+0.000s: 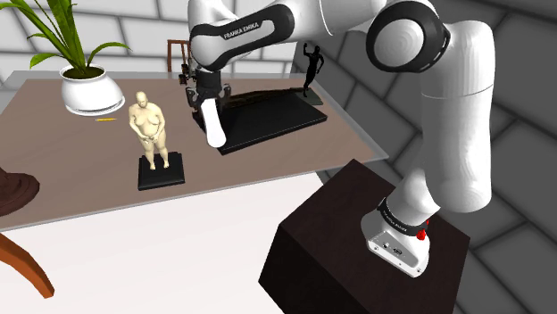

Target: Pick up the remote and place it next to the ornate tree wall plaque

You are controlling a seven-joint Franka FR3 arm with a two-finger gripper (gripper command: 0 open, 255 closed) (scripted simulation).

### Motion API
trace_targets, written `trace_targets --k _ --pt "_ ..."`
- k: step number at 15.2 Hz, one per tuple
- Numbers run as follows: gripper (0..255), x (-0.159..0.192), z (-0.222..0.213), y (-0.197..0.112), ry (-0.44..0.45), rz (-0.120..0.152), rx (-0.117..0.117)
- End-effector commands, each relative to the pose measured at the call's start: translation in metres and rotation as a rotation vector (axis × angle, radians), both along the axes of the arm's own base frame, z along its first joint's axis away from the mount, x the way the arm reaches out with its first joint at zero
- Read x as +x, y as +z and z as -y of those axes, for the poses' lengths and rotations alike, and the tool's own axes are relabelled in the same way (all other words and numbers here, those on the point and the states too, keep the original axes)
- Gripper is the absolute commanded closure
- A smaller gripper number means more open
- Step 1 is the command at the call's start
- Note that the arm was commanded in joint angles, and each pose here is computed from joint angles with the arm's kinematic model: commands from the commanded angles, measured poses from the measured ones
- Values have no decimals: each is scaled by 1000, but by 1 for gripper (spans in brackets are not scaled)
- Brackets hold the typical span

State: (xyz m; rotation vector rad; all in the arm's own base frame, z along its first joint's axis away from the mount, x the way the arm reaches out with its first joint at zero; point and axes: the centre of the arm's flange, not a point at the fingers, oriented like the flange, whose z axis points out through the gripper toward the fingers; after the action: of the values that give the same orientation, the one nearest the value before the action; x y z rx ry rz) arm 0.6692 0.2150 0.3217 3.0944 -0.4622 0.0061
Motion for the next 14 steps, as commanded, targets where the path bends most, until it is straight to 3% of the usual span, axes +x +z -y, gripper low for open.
trace_targets --k 1,14 --pt "255 -1 0 -12 0 -2 -1" --pt "255 -1 0 -81 0 -2 -1"
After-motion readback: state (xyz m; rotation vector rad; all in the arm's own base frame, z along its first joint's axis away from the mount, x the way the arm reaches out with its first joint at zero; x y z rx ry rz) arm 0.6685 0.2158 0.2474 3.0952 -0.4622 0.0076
